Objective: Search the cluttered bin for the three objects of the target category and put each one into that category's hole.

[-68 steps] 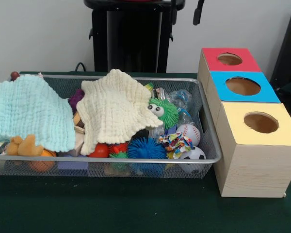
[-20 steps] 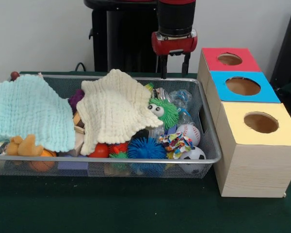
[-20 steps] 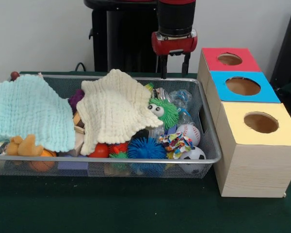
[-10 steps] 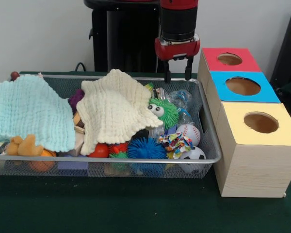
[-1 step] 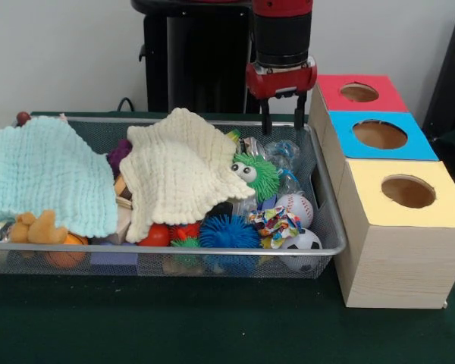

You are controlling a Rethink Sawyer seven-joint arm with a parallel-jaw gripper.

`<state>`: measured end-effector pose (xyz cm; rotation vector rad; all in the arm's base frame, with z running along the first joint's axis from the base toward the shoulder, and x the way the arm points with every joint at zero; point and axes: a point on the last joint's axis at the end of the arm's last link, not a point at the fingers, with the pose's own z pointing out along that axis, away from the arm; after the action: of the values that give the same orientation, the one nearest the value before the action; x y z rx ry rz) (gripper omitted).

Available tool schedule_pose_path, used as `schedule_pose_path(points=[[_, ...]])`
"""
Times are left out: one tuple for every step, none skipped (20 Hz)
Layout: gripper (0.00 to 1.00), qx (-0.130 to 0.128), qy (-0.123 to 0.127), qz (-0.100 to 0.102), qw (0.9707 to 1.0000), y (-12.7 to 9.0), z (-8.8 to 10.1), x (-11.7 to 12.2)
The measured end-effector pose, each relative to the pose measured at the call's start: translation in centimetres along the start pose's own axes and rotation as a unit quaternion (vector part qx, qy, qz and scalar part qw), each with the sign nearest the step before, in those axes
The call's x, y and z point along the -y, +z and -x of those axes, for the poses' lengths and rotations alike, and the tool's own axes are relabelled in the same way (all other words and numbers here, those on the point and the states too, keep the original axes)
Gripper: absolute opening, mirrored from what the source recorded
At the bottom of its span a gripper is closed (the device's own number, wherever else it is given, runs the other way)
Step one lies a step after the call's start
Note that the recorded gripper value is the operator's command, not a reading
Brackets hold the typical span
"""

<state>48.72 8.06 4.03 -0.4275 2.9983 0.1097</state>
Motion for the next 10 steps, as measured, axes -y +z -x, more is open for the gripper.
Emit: schedule_pose_path(points=[[1.0, 0.001, -0.001, 0.0, 1.0, 0.03, 0.0, -0.01], [1.0, 0.003, -0.001, 0.0, 1.0, 0.07, 0.0, -0.01], [1.0, 0.003, -0.002, 0.0, 1.0, 0.12, -0.03, -0.02], [1.0, 0.003, -0.003, 0.0, 1.0, 0.17, -0.07, -0.04], [1.0, 0.002, -0.003, 0.0, 1.0, 0.22, -0.11, -0.06], [1.0, 0.002, -0.003, 0.001, 1.0, 0.27, -0.15, -0.07], [1.0, 0.001, -0.003, 0.001, 1.0, 0.34, -0.2, -0.1], [1.0, 0.0, -0.003, 0.002, 1.0, 0.4, -0.23, -0.12], [1.0, 0.0, -0.003, 0.002, 1.0, 0.46, -0.26, -0.14], [1.0, -0.001, -0.003, 0.003, 1.0, 0.52, -0.3, -0.15]])
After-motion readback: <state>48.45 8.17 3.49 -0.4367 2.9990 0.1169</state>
